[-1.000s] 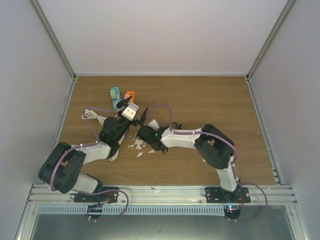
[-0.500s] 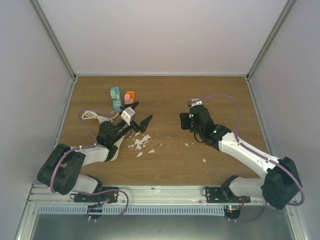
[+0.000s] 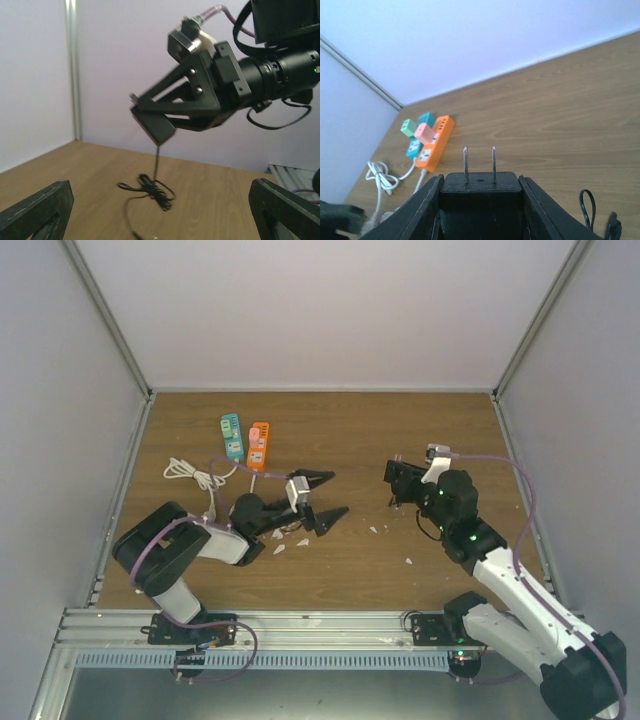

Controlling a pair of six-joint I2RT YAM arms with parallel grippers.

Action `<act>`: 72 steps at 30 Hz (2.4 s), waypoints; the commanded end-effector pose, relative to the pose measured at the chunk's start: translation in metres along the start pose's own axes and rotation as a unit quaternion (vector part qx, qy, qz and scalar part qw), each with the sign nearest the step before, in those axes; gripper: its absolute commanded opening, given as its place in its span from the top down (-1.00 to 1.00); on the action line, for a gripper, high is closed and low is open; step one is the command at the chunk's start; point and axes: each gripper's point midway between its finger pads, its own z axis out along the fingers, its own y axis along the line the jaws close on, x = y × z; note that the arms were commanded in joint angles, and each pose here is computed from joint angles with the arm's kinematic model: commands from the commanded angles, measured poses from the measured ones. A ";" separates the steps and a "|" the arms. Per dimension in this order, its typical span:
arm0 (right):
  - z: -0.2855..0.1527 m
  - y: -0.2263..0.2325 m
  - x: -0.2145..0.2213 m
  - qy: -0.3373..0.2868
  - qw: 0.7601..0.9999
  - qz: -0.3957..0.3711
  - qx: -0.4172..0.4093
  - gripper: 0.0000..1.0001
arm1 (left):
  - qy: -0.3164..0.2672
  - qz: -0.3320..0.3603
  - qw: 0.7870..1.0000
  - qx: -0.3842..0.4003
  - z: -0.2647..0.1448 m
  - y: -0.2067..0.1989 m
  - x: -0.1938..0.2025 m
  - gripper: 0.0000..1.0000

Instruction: Insert the plug

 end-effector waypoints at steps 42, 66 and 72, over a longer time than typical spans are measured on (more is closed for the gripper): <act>-0.001 0.022 0.021 -0.005 0.992 0.004 -0.126 0.77 | -0.164 -0.083 0.981 -0.067 0.088 -0.029 0.008 -0.70; 0.006 0.029 0.031 0.017 0.989 -0.014 -0.143 0.76 | -0.204 -0.017 0.974 -0.092 0.080 -0.009 -0.034 -0.38; 0.005 0.034 0.031 0.019 0.988 -0.020 -0.152 0.76 | -0.206 -0.002 0.974 -0.096 0.078 -0.003 -0.038 -0.34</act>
